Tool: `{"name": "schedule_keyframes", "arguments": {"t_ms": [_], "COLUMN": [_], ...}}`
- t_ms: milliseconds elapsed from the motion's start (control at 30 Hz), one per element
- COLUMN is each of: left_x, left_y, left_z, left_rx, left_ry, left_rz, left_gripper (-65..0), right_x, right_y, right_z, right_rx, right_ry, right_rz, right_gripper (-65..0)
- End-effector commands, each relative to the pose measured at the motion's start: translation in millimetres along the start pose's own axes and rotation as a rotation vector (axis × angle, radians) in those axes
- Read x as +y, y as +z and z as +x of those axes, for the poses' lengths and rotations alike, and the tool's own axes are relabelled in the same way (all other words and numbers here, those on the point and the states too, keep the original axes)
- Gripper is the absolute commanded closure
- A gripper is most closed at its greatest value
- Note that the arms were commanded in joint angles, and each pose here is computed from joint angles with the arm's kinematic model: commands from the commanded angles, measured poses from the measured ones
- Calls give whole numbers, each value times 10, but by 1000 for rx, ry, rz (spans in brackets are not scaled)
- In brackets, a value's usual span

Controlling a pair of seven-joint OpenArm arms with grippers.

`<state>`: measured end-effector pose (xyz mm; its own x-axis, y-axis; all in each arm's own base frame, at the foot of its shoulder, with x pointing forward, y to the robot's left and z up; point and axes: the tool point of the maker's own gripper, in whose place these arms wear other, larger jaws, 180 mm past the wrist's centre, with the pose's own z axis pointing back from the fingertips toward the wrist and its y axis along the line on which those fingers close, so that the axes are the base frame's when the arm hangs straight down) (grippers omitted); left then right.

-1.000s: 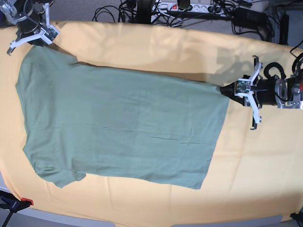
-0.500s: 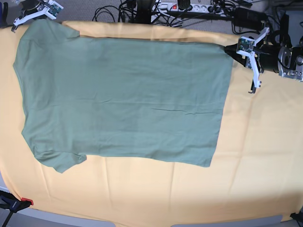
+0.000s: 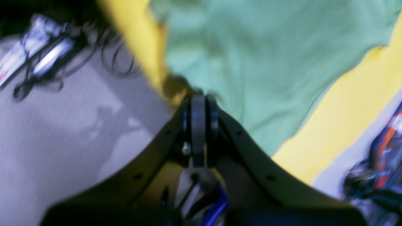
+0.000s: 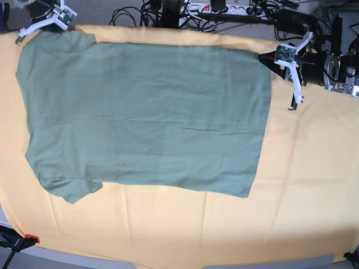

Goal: Fold the T-shirt properly
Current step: 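Pull the grasped shoulder corners away from the hem to straighten the shirt, then lower the shoulder corners onto the table and open both grippers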

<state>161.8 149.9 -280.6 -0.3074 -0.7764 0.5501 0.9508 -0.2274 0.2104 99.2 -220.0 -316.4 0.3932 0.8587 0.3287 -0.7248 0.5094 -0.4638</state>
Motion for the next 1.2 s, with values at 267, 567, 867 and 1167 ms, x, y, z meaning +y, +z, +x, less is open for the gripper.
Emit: {"name": "schedule_keyframes", "arguments": {"t_ms": [267,567,867,1167], "left_x": [679,1081,1520,1511], "left_y": [-52,-13,233,224], "left_z": [-131,-442,-471,-471], "left_rx": [68,116,127,124], "left_ry": [5,58,49,54], "left_rz": [332,456,633,630], "left_gripper": [0,0,0,0], "right_x": [-481,-967,-1357,-1626], "right_y": [-177,-616,-712,-648], "right_z": [468,170,290,298], "right_rx": [-221,-205,-274,-295], "right_ry": [-50,-166,-241,-317], "right_rz": [-98,-180,-239,-358], "right_gripper": [0,0,0,0]}}
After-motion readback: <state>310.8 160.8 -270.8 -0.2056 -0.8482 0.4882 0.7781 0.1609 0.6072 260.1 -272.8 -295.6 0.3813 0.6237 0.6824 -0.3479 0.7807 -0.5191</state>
